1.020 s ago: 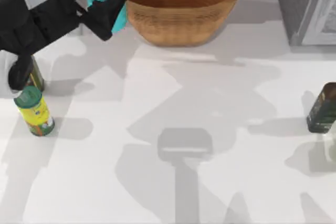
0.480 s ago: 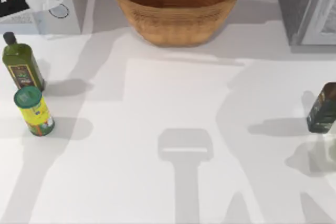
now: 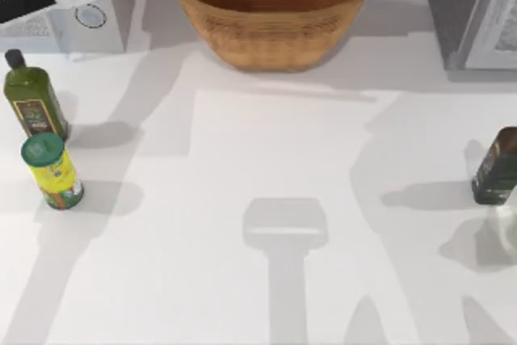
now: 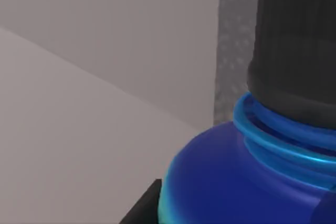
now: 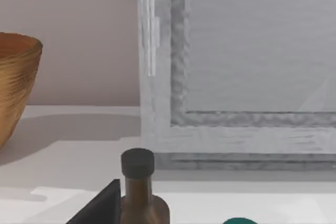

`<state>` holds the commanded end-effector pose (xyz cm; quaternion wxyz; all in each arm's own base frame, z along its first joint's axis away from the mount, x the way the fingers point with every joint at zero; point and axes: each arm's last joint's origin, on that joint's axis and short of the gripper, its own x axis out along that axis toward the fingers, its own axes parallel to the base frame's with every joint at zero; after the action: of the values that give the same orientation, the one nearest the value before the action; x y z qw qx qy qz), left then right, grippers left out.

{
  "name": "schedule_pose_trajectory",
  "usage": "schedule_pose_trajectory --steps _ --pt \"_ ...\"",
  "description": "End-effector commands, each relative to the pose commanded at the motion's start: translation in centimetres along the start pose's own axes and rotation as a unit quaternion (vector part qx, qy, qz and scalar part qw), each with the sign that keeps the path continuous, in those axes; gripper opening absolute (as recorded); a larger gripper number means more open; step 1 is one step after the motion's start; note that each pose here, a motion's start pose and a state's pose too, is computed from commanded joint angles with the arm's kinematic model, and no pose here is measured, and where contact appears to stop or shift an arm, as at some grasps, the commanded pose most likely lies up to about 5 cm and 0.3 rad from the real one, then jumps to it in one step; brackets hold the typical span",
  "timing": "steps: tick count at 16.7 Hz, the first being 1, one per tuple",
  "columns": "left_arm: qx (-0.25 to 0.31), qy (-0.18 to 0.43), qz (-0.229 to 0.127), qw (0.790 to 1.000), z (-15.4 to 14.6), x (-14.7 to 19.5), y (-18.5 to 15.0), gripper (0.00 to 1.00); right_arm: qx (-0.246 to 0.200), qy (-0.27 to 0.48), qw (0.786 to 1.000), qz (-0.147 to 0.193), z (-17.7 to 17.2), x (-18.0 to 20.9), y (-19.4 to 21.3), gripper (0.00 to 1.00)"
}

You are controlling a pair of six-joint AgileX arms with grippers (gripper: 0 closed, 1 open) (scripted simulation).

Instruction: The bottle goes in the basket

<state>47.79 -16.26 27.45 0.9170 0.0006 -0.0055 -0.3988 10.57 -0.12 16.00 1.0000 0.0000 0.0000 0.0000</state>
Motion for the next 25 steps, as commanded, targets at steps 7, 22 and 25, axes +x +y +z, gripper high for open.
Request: schedule_pose_trajectory --steps 7,22,25 --pt "0.001 -0.003 -0.001 1.000 -2.5 4.4 0.1 0.00 0.000 0.000 1.000 0.000 0.0 0.0 0.0 1.00" --pt "-0.003 0.002 -0.002 1.000 -3.6 5.6 -0.1 0.68 0.000 0.000 1.000 0.000 0.0 0.0 0.0 1.00" --pt "-0.003 0.002 -0.002 1.000 -3.6 5.6 -0.1 0.90 0.000 0.000 1.000 0.000 0.0 0.0 0.0 1.00"
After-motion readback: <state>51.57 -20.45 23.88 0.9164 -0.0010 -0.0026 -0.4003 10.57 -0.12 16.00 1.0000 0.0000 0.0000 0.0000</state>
